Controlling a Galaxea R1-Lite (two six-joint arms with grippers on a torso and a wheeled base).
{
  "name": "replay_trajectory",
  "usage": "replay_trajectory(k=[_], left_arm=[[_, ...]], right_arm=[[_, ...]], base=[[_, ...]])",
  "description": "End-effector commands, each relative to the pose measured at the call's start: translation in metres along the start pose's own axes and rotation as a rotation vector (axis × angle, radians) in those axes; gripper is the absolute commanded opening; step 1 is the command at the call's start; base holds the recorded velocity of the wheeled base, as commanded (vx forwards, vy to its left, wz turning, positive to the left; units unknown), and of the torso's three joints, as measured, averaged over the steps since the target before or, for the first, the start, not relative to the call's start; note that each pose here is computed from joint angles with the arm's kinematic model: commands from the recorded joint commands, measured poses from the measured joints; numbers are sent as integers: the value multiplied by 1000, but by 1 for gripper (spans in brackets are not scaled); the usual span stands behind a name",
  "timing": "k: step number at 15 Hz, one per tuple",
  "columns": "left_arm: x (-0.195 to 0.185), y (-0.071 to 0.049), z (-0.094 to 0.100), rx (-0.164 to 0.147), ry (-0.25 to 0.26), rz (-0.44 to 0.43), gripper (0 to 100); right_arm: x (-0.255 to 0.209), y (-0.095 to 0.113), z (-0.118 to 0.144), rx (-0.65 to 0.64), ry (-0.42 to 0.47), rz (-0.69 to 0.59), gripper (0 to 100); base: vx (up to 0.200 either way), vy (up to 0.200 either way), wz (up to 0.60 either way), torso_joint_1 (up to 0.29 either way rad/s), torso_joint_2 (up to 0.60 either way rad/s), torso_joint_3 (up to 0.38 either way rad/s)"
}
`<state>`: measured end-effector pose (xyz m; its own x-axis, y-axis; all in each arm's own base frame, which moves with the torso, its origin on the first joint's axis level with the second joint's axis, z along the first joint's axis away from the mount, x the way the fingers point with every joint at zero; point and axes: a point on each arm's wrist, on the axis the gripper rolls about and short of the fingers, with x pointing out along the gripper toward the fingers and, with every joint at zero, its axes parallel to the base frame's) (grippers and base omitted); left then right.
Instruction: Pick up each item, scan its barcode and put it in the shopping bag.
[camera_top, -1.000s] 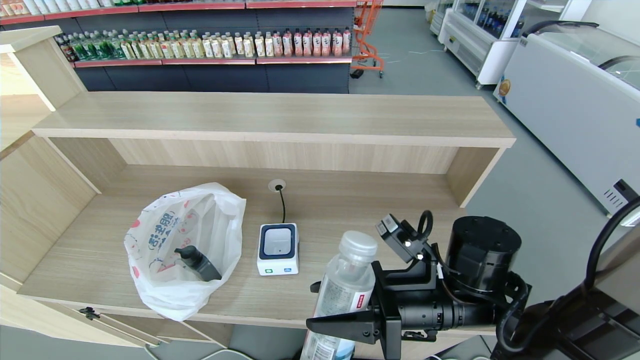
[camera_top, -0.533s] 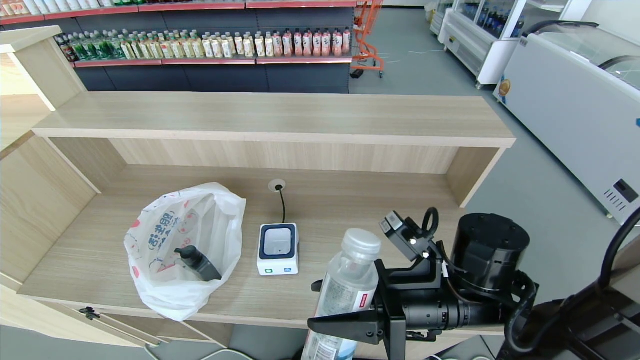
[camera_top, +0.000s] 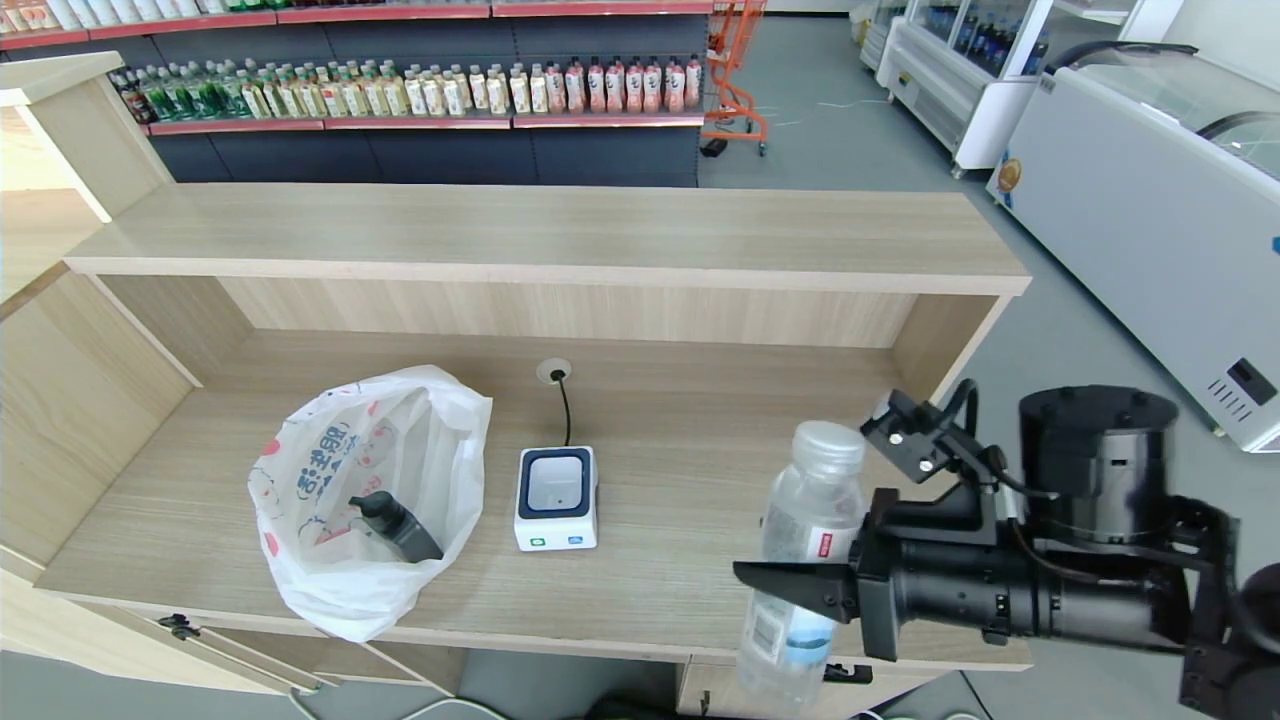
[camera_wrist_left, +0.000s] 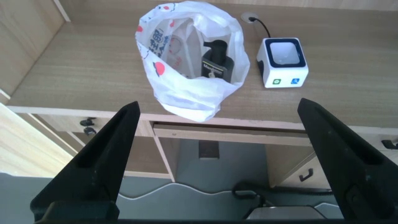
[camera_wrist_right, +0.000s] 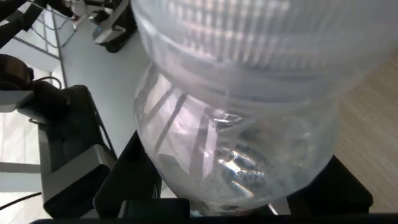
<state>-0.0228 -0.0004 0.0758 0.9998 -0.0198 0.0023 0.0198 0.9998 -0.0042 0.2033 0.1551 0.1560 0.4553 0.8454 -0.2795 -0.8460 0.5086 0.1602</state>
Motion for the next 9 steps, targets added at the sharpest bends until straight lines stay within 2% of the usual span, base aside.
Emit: replay_trajectory(k=[1, 2, 4, 6, 9], left_arm=[[0, 0, 0, 0, -1, 0, 100], [0, 0, 0, 0, -1, 1, 100], [0, 0, 0, 0, -1, 0, 100], [0, 0, 0, 0, -1, 0, 100], [0, 0, 0, 0, -1, 0, 100]], right_arm=[[-56, -12, 30, -219, -105, -265, 0], [-59, -20, 41, -387, -115, -296, 0], [-53, -24, 52, -577, -111, -294, 0], [-42, -34, 55, -791, -69, -313, 0], [-32, -43, 58, -989, -29, -326, 0]], base=[[0, 0, 0, 0, 0, 0], [0, 0, 0, 0, 0, 0], [0, 0, 0, 0, 0, 0], [0, 0, 0, 0, 0, 0], [0, 0, 0, 0, 0, 0]])
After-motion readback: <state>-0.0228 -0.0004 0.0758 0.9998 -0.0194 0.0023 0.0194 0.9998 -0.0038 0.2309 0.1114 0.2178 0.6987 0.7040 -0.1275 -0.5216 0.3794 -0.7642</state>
